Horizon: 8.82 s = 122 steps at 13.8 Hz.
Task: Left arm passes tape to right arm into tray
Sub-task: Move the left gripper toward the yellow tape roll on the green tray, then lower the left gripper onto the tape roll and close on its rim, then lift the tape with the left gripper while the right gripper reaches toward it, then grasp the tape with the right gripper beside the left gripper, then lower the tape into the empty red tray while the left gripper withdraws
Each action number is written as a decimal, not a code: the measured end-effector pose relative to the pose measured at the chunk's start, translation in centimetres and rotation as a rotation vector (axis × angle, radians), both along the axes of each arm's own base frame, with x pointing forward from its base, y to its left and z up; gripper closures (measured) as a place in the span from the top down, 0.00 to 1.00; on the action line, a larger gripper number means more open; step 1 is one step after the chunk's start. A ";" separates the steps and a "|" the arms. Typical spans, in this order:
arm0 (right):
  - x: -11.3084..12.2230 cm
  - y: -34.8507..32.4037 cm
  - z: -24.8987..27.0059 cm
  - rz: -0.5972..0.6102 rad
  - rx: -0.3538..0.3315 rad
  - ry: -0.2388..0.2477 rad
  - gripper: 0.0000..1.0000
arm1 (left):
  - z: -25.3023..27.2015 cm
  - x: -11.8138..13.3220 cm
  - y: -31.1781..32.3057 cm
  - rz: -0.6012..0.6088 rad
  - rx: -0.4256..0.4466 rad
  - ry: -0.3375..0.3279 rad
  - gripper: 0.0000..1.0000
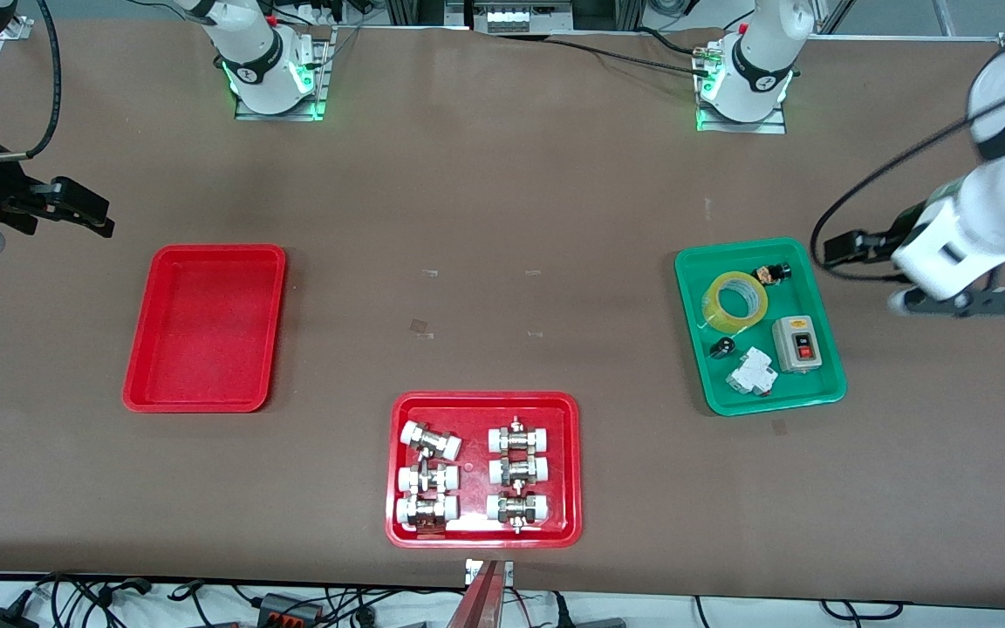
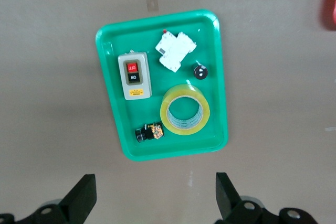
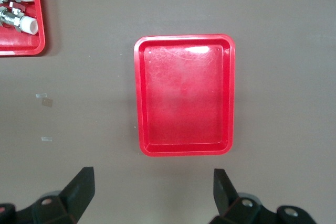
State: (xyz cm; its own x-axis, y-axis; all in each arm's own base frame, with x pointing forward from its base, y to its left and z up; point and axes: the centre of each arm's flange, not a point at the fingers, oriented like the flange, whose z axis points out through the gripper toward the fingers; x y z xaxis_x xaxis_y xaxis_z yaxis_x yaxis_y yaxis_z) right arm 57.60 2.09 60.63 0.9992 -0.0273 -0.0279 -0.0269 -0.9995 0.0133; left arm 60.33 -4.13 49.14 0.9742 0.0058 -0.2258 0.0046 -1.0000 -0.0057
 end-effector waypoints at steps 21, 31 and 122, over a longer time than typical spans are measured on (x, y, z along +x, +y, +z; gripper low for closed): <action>0.0 0.0 0.0 0.000 0.000 0.002 1.00 | -28.6 -4.6 1.3 0.276 0.075 0.139 1.00; -0.1 0.0 0.0 -0.001 0.000 0.005 1.00 | -29.3 -5.2 1.5 0.314 0.087 0.151 0.29; 2.5 -16.5 -41.0 0.361 0.752 0.243 0.55 | 7.6 3.9 -3.6 0.039 0.130 -0.026 1.00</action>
State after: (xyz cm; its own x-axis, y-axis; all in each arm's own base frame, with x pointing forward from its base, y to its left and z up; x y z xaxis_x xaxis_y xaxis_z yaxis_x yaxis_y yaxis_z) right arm 60.12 -14.38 19.63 0.9072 0.4019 -0.1246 0.2120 -0.6923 -0.6897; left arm 64.25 -7.76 56.70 0.9782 0.0711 -0.1951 0.0452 -0.9899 -0.1346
